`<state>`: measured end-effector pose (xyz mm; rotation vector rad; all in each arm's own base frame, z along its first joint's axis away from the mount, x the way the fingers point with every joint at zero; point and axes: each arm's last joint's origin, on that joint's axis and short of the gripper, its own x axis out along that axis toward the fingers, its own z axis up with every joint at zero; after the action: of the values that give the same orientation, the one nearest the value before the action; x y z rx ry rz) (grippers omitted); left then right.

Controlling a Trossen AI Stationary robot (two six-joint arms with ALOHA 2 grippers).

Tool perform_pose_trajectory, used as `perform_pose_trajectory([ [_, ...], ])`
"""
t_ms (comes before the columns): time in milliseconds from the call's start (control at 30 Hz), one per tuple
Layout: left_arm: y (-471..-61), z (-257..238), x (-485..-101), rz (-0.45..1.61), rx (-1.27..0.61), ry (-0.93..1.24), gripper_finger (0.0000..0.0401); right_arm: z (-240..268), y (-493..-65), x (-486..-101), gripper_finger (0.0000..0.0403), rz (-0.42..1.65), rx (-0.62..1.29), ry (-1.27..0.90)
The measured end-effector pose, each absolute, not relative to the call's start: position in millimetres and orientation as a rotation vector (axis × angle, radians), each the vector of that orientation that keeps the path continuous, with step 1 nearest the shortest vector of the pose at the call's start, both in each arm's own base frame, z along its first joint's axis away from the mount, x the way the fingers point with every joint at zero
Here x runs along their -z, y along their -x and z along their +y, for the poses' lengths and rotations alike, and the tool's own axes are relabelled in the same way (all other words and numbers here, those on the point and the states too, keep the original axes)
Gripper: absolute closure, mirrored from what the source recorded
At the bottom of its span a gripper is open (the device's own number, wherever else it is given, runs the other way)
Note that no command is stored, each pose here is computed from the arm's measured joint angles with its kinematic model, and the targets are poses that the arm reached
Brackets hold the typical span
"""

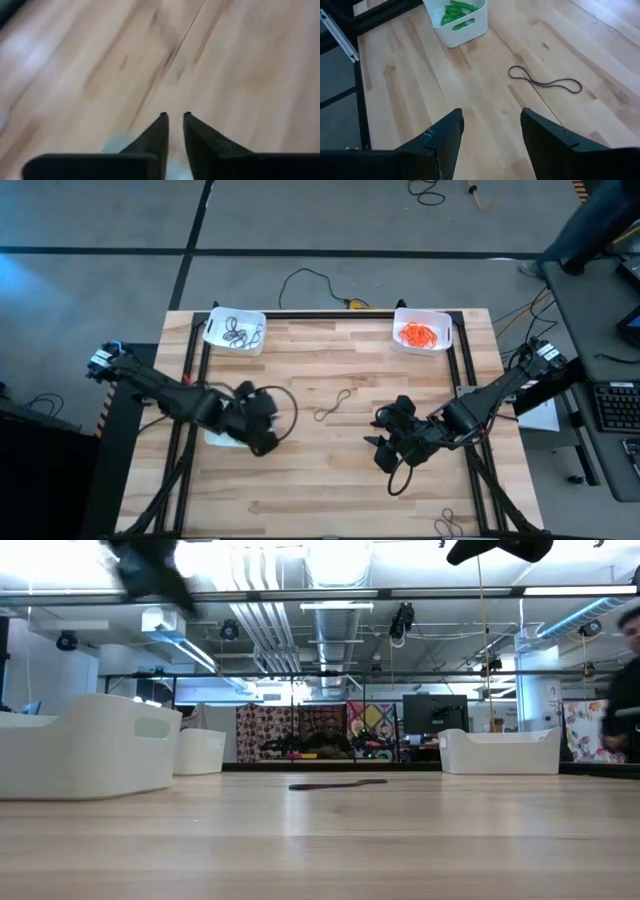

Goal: Sort rubber bands into baskets
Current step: Put the purple rubber band into the top left white bin

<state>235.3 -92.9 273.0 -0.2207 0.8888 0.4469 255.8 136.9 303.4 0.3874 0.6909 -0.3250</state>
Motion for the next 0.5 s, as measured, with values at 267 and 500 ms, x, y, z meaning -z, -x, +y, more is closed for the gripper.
perform_pose_trajectory([
  [267, -299, -78, -286, 0.387, -0.308, 0.199, 0.0253, 145, -255, -322, 0.0211, 0.678, 0.256, -0.456],
  [500, -341, -57, -221, 0.409, -0.327, 0.220, 0.0191, 167, -244, -362, 0.0211, 0.606, 0.124, -0.458],
])
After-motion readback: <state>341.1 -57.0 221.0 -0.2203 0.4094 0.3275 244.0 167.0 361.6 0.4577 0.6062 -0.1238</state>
